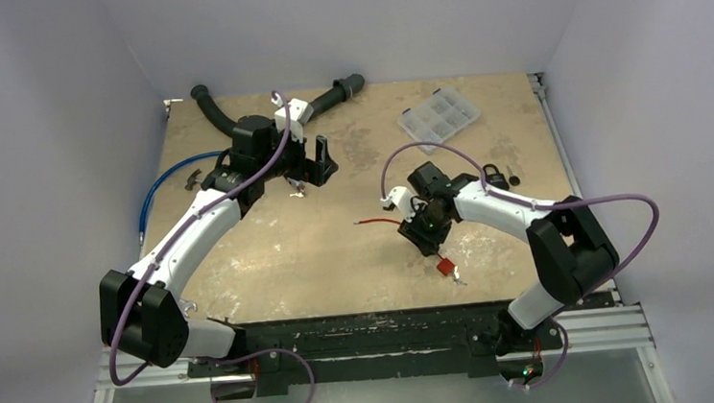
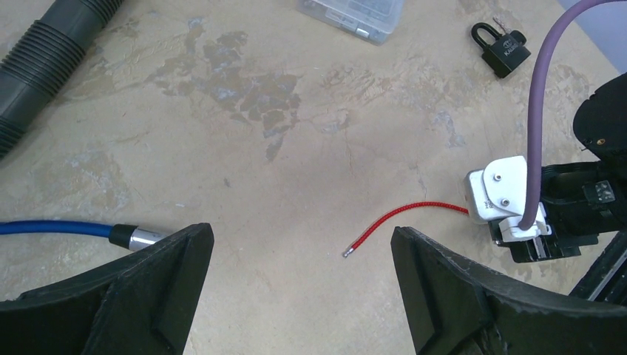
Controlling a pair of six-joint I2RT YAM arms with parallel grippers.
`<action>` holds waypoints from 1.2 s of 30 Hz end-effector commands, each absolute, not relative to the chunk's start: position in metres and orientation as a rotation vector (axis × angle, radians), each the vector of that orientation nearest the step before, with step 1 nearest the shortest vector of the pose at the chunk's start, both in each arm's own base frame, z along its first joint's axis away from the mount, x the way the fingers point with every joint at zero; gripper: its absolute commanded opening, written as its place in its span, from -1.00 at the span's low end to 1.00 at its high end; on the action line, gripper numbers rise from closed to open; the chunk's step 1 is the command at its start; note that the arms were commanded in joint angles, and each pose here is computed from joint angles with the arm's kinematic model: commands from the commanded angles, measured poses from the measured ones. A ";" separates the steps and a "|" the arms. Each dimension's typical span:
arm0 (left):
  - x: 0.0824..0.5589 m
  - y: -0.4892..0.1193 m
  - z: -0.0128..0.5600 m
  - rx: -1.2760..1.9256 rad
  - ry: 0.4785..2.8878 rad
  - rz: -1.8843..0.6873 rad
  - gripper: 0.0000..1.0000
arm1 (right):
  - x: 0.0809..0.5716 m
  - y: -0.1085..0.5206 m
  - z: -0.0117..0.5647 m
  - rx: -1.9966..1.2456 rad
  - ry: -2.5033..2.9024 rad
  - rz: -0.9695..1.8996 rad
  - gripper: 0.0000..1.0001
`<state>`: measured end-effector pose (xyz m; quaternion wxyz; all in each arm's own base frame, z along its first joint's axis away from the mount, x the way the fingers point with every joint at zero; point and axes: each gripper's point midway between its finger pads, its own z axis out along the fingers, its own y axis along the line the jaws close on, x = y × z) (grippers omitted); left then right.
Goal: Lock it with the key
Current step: Pick up the lock from the center of the board.
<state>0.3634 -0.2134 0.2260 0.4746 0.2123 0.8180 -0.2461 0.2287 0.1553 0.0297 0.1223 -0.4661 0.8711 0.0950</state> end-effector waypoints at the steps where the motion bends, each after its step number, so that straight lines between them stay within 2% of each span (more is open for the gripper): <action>1: 0.362 -0.210 0.238 0.530 1.954 -0.577 0.99 | 0.236 0.154 0.029 -1.334 2.539 0.213 -0.05; 14: 0.367 -0.210 0.244 0.541 1.936 -0.562 0.99 | 0.233 0.141 0.005 -1.382 2.581 0.129 -0.25; 17: 0.367 -0.209 0.243 0.533 1.943 -0.565 0.99 | 0.232 0.141 0.003 -1.394 2.567 0.128 -0.45; 22: 0.367 -0.208 0.242 0.509 1.956 -0.613 0.99 | 0.234 0.146 0.012 -1.403 2.498 0.155 -1.00; 29: 0.361 -0.209 0.244 0.557 1.962 -0.700 0.99 | 0.265 0.161 0.056 -1.283 2.324 0.136 -1.00; 36: 0.335 -0.232 0.243 0.787 1.946 -0.904 0.99 | 0.293 0.172 0.113 -1.198 2.108 0.101 -1.00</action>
